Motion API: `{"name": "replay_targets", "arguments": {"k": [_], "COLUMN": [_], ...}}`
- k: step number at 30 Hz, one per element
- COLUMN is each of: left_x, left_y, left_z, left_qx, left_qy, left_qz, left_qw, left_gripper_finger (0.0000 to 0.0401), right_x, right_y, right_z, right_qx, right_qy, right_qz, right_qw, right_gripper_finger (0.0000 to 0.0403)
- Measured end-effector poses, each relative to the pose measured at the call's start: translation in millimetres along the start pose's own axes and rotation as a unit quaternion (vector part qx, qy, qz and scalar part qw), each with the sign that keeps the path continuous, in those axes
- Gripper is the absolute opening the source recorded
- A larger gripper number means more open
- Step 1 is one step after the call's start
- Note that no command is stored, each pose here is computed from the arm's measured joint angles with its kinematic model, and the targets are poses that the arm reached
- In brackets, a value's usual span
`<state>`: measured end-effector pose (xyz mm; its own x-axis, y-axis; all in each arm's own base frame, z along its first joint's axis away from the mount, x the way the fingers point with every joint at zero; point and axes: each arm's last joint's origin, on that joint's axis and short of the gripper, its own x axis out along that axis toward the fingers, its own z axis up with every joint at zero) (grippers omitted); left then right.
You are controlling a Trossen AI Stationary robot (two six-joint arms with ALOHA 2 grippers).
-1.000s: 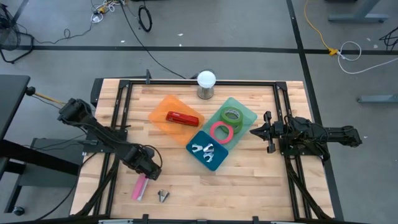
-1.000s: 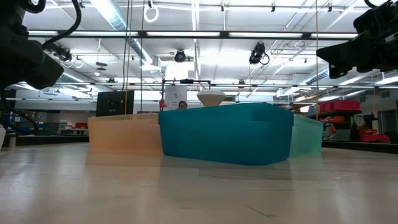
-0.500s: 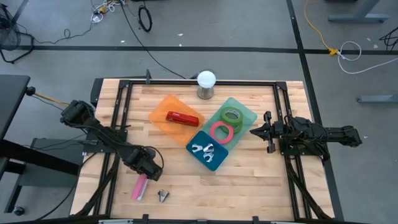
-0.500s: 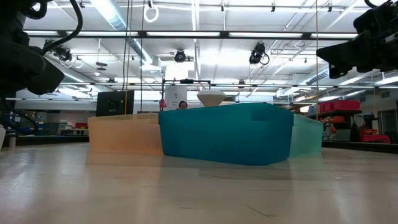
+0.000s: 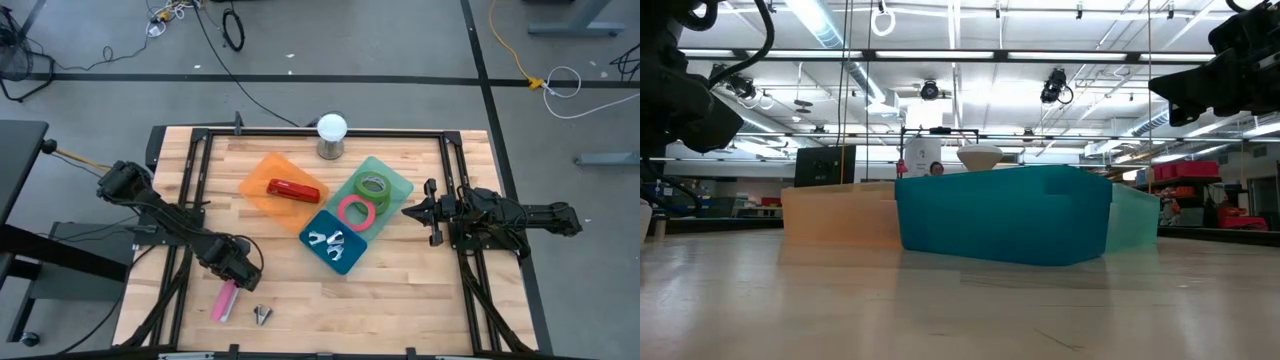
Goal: Pick and place Stapler, Stapler remover, tape
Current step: Put the pink stapler into the orange bin
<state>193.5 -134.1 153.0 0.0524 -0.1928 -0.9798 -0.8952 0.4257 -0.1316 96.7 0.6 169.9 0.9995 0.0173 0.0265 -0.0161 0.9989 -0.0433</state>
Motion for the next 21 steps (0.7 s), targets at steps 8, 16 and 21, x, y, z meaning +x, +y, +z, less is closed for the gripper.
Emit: {"name": "replay_targets", "arguments": {"k": [8,16,21], "left_x": [0,-3,-16], "left_y": [0,0,1], "left_z": [0,4,14], "left_qx": [0.001,0.019,0.044], "left_qy": [0.003,0.012,0.002], "left_qz": [0.000,-0.002,0.024], "left_qw": [1.000,1.000,0.999], "left_gripper_finger": [0.0183,0.0178,0.0177], "right_x": [0,0,0], "right_y": [0,0,0], "right_z": [0,0,0], "right_qx": [0.000,0.000,0.000], "right_qy": [0.000,0.000,0.000], "right_qz": [0.000,0.000,0.000], "right_qw": [1.000,1.000,1.000], "right_gripper_finger": [0.0011,0.0011,0.0011]}}
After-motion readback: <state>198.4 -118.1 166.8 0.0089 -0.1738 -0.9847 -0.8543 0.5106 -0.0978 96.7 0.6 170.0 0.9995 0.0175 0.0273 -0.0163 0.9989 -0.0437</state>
